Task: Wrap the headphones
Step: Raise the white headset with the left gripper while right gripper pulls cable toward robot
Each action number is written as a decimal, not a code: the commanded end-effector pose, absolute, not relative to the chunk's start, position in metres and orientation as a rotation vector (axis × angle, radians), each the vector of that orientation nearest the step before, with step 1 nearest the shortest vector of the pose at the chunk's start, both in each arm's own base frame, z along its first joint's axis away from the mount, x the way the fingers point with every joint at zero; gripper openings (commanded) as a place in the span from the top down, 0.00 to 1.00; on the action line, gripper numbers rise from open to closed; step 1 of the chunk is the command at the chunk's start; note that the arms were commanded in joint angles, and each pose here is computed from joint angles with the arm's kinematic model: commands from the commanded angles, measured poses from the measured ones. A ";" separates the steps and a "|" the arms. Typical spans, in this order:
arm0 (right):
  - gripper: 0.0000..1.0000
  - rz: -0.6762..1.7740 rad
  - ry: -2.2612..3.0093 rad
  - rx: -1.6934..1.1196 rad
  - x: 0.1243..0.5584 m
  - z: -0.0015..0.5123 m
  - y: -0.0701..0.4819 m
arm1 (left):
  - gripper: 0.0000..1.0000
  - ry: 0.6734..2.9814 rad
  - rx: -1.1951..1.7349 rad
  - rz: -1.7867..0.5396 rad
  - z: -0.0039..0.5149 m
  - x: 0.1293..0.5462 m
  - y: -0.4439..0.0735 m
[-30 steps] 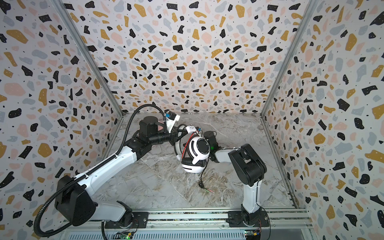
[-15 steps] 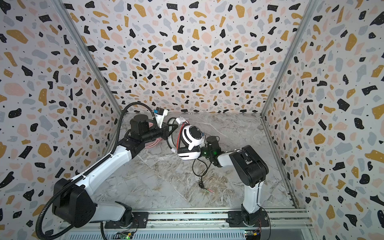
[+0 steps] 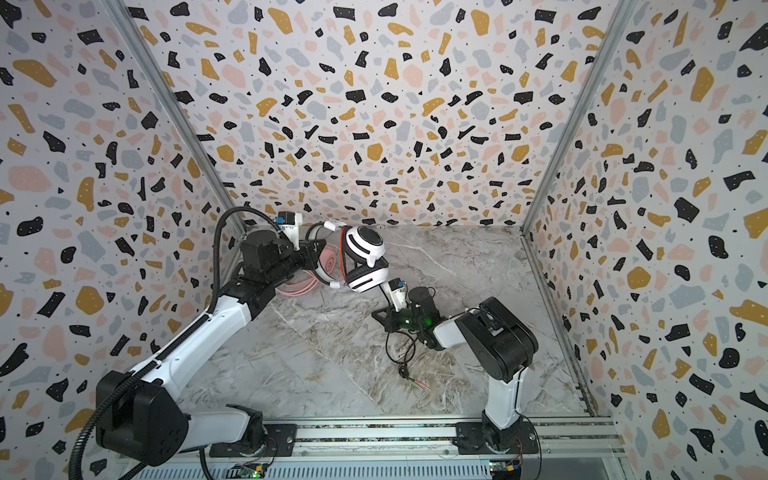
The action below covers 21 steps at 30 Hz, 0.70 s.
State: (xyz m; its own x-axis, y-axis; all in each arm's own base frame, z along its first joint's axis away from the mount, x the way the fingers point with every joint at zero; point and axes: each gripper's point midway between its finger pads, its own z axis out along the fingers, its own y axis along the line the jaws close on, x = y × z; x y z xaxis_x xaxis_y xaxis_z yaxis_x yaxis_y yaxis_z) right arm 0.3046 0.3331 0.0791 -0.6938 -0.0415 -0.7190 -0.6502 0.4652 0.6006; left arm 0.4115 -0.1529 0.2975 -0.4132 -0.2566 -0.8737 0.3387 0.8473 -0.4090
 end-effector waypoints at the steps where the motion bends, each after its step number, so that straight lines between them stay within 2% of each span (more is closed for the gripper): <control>1: 0.89 1.214 2.051 -0.580 0.295 0.092 0.335 | 1.00 1.722 -0.127 -0.635 0.342 0.419 -0.125; 16: 0.89 1.104 2.103 -0.662 0.266 0.077 0.346 | 1.00 1.694 -0.326 -0.429 0.335 0.421 -0.079; 21: 0.89 0.984 2.105 -0.712 0.260 0.082 0.346 | 1.00 1.684 -0.418 -0.366 0.329 0.420 -0.063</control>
State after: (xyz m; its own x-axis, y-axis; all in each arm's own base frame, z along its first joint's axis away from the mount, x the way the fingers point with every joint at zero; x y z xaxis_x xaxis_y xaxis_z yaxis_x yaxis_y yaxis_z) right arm 0.2601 0.3464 0.0709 -0.6514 -0.1483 -0.7441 -0.6875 0.5302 0.4962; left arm 0.4211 -0.0811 0.2877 -0.2993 -0.3750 -0.8774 -0.0282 0.9226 -0.3847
